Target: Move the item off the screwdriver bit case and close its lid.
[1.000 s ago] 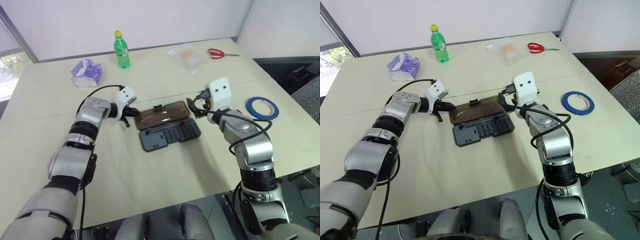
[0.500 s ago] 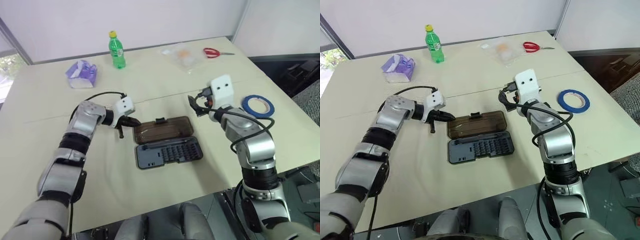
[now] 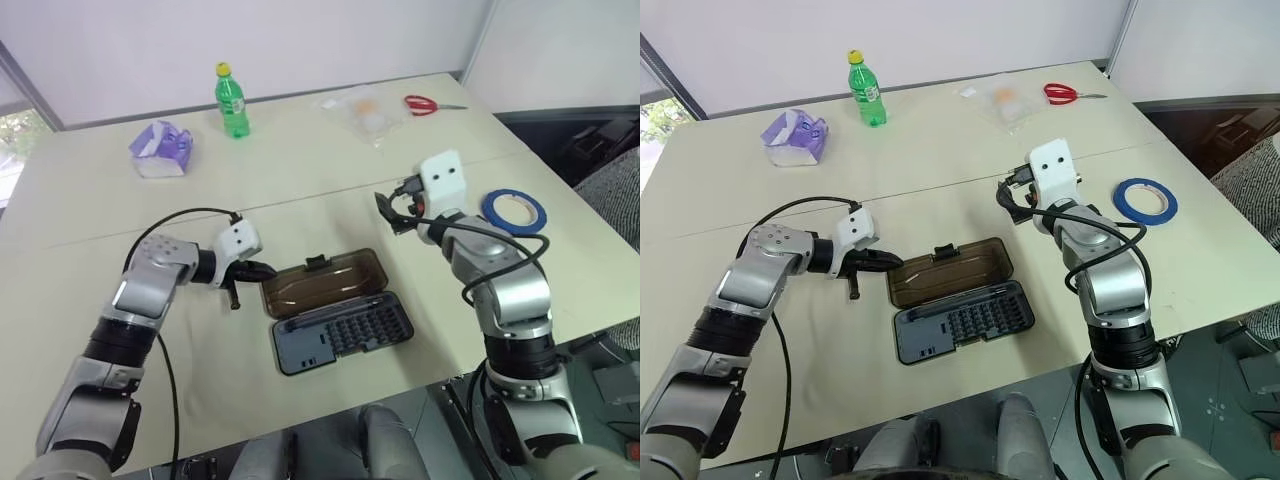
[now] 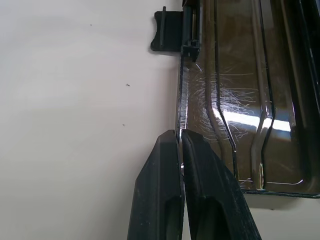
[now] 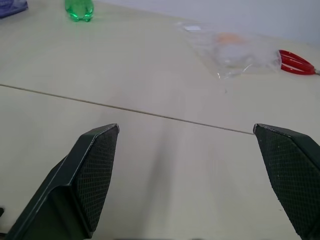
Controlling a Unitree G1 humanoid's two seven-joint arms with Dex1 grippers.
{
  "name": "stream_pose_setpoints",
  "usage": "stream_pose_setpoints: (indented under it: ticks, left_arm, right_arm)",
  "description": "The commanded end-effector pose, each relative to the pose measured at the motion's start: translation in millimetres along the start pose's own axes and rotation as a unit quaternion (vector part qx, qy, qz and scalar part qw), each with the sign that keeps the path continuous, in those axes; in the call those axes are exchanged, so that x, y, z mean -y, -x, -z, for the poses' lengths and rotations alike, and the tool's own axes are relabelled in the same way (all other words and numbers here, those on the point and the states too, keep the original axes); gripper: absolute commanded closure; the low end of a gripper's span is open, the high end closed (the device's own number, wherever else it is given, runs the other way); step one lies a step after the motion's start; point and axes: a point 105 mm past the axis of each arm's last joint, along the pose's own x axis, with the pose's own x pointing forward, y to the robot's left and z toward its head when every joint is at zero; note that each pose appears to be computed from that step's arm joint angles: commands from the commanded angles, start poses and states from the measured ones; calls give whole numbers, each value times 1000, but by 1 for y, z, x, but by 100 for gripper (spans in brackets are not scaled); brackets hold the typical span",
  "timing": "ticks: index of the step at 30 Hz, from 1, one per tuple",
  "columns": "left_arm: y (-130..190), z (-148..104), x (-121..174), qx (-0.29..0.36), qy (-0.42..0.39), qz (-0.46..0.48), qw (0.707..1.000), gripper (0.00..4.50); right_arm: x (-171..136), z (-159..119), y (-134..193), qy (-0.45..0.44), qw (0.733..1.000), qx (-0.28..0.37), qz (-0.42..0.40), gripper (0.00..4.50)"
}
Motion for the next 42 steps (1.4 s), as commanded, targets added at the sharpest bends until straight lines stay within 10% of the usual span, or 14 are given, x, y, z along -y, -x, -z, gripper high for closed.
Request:
stream_pose_setpoints:
  ticks: [1, 23, 32, 42]
  left_arm:
    - [-12, 10, 8, -15, 11, 18, 1000, 445]
    - [-23, 0, -1, 12, -2, 7, 1000, 445]
    - [-22, -30, -3, 94, -23, 9, 995, 21]
    - [24, -71, 26, 187, 18, 64, 980, 21]
  right_arm:
    - [-1, -17, 1, 9, 1000, 27, -2, 0]
    - [-3, -16, 3, 7, 1000, 24, -3, 0]
    - [-4, -16, 2, 7, 1000, 23, -6, 0]
    - [2, -5, 8, 17, 1000, 6, -16, 0]
